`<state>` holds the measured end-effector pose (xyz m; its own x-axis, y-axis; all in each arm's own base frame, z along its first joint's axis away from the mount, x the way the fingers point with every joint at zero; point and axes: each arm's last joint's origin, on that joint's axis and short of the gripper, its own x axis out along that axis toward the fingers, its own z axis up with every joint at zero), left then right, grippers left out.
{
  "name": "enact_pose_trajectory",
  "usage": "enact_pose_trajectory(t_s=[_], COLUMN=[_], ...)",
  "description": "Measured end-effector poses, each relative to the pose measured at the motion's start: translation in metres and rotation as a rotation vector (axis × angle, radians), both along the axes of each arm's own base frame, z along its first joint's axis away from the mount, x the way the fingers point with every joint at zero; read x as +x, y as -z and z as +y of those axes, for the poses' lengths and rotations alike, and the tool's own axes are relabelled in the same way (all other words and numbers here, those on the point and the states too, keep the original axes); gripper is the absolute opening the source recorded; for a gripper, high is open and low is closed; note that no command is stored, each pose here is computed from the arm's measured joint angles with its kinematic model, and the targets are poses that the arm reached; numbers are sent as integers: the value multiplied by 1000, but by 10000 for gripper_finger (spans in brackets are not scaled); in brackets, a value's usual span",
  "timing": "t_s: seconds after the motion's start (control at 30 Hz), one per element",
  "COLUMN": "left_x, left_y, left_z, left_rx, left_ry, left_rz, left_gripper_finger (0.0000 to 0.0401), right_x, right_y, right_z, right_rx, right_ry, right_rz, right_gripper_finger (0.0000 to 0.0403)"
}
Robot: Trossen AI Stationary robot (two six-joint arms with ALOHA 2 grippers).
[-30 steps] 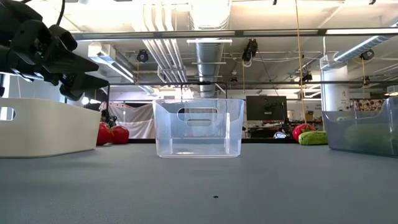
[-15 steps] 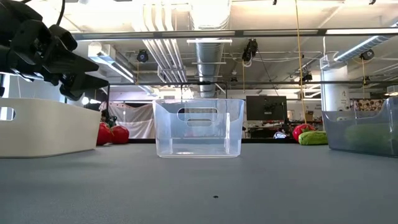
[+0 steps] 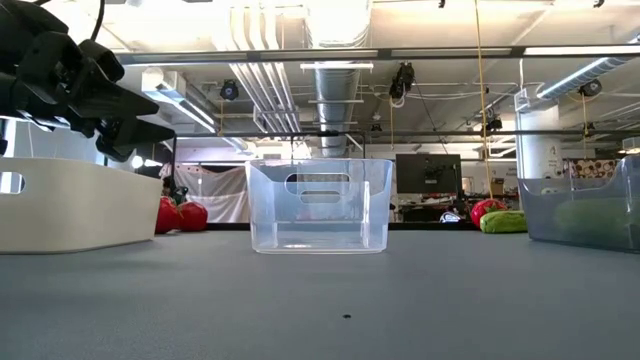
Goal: Sort produce into baskets
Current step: Put the green cucumber into the black bin
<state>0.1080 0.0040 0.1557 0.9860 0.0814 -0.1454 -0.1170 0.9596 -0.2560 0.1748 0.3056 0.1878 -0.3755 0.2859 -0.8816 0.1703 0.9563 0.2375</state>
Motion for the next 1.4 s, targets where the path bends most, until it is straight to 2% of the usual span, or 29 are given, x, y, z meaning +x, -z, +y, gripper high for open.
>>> enact_pose_trajectory(t_s=[0.07, 0.13, 0.3, 0.37, 0.5, 0.63, 0.8, 0.93, 1.03, 1.13, 1.4], left_x=[0, 0, 0, 0, 0, 0, 0, 0, 0, 0, 0], left_y=[0, 0, 0, 0, 0, 0, 0, 0, 0, 0, 0], left_z=[0, 0, 0, 0, 0, 0, 0, 0, 0, 0, 0], left_rx=[0, 0, 0, 0, 0, 0, 0, 0, 0, 0, 0], left_ry=[0, 0, 0, 0, 0, 0, 0, 0, 0, 0, 0], left_rz=[0, 0, 0, 0, 0, -1, 0, 0, 0, 0, 0], left_gripper_finger=[262, 262, 262, 262, 262, 262, 262, 262, 262, 262, 262], right_x=[11, 21, 34, 32, 22, 3, -24, -37, -43, -47, -40], right_y=[-11, -21, -57, -70, -94, -98, -81, -63, -51, -38, -27], right_z=[-4, -13, -57, -80, -131, -173, -217, -234, -243, -250, -259], right_rx=[-8, -63, -355, -481, -694, -710, -739, -641, -601, -607, -596], right_ry=[-12, -25, -8, 60, 374, 682, 983, 1162, 1227, 1252, 1198], right_rz=[-71, -152, -377, -436, -425, -418, -346, -312, -287, -258, -218], right_gripper_finger=[174, 174, 172, 172, 172, 172, 172, 178, 180, 181, 184])
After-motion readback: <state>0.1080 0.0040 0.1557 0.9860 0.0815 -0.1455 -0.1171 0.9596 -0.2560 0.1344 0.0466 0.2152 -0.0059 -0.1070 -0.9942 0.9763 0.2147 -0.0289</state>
